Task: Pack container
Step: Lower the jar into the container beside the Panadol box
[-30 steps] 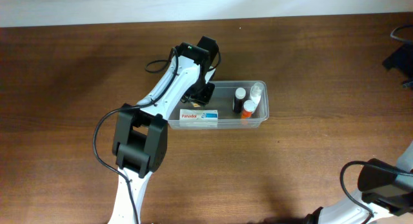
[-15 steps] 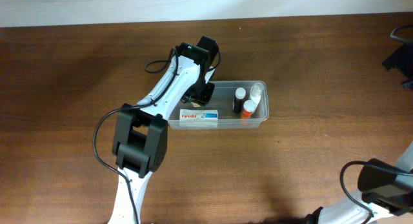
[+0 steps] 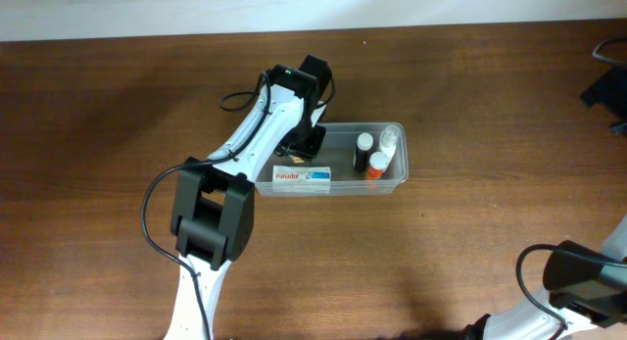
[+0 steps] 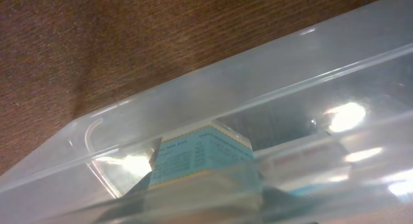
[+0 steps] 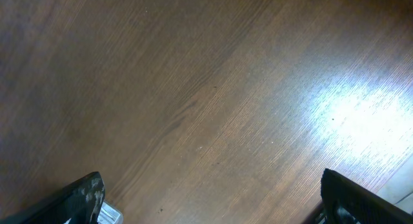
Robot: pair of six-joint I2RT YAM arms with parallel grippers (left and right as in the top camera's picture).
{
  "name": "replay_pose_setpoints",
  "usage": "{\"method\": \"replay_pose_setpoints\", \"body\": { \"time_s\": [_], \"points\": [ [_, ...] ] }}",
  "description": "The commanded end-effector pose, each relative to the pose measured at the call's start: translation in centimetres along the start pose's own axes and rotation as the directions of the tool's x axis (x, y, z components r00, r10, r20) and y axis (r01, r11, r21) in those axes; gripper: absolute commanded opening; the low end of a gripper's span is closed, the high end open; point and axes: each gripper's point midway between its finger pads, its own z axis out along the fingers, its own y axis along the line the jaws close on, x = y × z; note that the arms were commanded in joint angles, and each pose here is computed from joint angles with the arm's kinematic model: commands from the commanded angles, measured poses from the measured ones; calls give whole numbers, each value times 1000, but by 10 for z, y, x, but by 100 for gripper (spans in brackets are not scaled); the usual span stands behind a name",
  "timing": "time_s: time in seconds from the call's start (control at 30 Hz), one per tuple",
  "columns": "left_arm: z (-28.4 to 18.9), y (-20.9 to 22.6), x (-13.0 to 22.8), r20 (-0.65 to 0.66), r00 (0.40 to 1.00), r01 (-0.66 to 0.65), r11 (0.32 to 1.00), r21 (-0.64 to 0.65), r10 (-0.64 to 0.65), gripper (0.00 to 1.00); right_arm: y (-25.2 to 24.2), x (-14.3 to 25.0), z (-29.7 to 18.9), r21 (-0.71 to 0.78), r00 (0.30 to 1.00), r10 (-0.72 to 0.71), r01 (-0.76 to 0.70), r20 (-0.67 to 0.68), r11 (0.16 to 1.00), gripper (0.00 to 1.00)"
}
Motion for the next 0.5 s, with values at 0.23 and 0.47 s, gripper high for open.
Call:
{"method": "replay_pose_setpoints", "body": {
  "time_s": [0.23,0.47],
  "points": [
    [4,-3,1,-10,1000,9,1000,-1,-9,41,-4,0,-3,12,1000,0,0,6,1000,98],
    [4,-3,1,-9,1000,9,1000,-1,-9,41,-4,0,-3,11,1000,0,-1,8,1000,98]
  ]
}}
